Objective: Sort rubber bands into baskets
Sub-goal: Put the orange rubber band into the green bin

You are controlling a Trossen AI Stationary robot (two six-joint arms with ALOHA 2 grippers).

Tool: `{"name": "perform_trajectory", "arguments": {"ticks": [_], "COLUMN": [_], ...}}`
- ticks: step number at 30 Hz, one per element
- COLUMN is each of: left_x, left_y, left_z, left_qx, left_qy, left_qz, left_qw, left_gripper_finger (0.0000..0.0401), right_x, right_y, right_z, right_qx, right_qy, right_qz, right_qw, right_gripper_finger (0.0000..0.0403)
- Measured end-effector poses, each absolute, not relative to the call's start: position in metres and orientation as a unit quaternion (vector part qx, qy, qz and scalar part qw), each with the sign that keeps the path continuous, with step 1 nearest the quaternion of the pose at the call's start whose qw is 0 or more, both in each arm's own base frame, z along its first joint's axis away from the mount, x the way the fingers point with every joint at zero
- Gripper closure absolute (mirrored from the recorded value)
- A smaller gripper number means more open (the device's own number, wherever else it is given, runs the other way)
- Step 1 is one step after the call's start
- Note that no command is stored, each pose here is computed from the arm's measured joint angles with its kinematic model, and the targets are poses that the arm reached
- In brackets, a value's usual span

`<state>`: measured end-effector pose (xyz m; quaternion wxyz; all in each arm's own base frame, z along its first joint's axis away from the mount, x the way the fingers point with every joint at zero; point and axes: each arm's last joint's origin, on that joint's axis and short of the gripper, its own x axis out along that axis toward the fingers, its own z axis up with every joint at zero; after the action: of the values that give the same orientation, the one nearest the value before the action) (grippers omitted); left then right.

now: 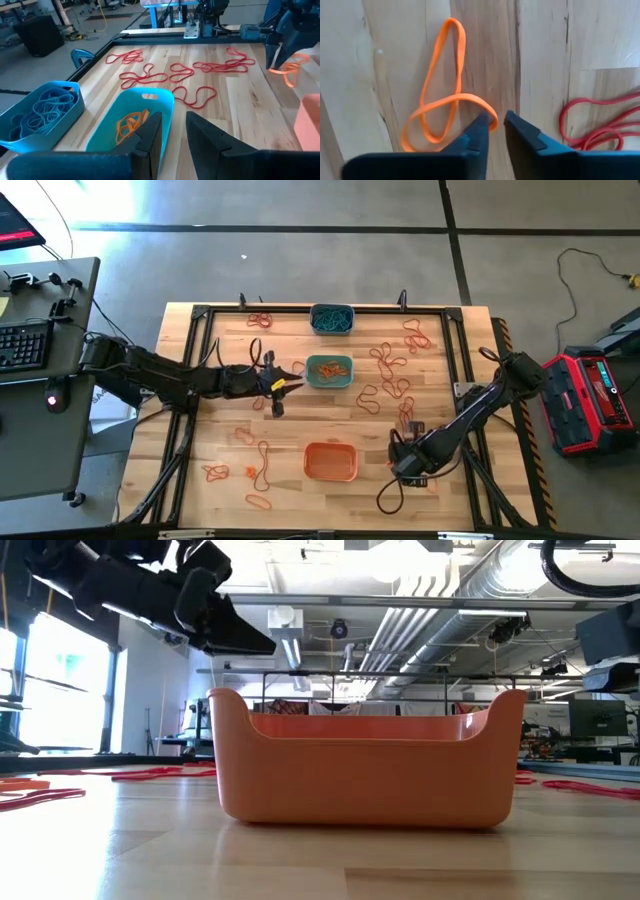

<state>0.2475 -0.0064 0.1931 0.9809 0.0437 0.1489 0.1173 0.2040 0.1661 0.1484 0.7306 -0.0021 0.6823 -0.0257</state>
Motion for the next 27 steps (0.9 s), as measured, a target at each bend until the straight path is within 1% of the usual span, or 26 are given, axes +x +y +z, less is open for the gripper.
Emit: {"name": "perform_trajectory", "arguments": {"ticks": [4,7,10,13,18,19,25,27], "left_x": [0.247,0.247,0.247,0.247,0.247,0.247,0.247,0.247], "left_y": [-0.006,-0.006,-0.006,-0.006,-0.006,-0.006,-0.006,-0.006], "left_z": [0.192,0.192,0.192,0.192,0.192,0.192,0.193,0.193], "left_qx": [0.04,0.041,0.041,0.041,0.041,0.041,0.037,0.037], "left_qy": [0.15,0.149,0.149,0.15,0.15,0.15,0.141,0.139], "left_qz": [0.118,0.118,0.118,0.118,0.118,0.118,0.128,0.128], "left_qw": [0.981,0.981,0.981,0.981,0.981,0.981,0.981,0.981], "left_gripper_finger": [0.0323,0.0323,0.0323,0.0323,0.0323,0.0323,0.0323,0.0323], "right_x": [0.204,0.204,0.205,0.207,0.209,0.209,0.22,0.223], "right_y": [0.166,0.166,0.167,0.169,0.171,0.172,0.168,0.164], "right_z": [0.148,0.148,0.143,0.137,0.138,0.139,0.146,0.146], "right_qx": [-0.008,-0.011,-0.024,-0.031,-0.04,-0.044,-0.059,-0.066], "right_qy": [0.683,0.682,0.688,0.698,0.699,0.699,0.683,0.677], "right_qz": [-0.02,-0.016,-0.012,-0.001,0.006,0.006,-0.001,-0.015], "right_qw": [0.73,0.731,0.725,0.715,0.714,0.714,0.728,0.733], "right_gripper_finger": [0.0301,0.0295,0.0308,0.0331,0.0389,0.0396,0.0401,0.04]}}
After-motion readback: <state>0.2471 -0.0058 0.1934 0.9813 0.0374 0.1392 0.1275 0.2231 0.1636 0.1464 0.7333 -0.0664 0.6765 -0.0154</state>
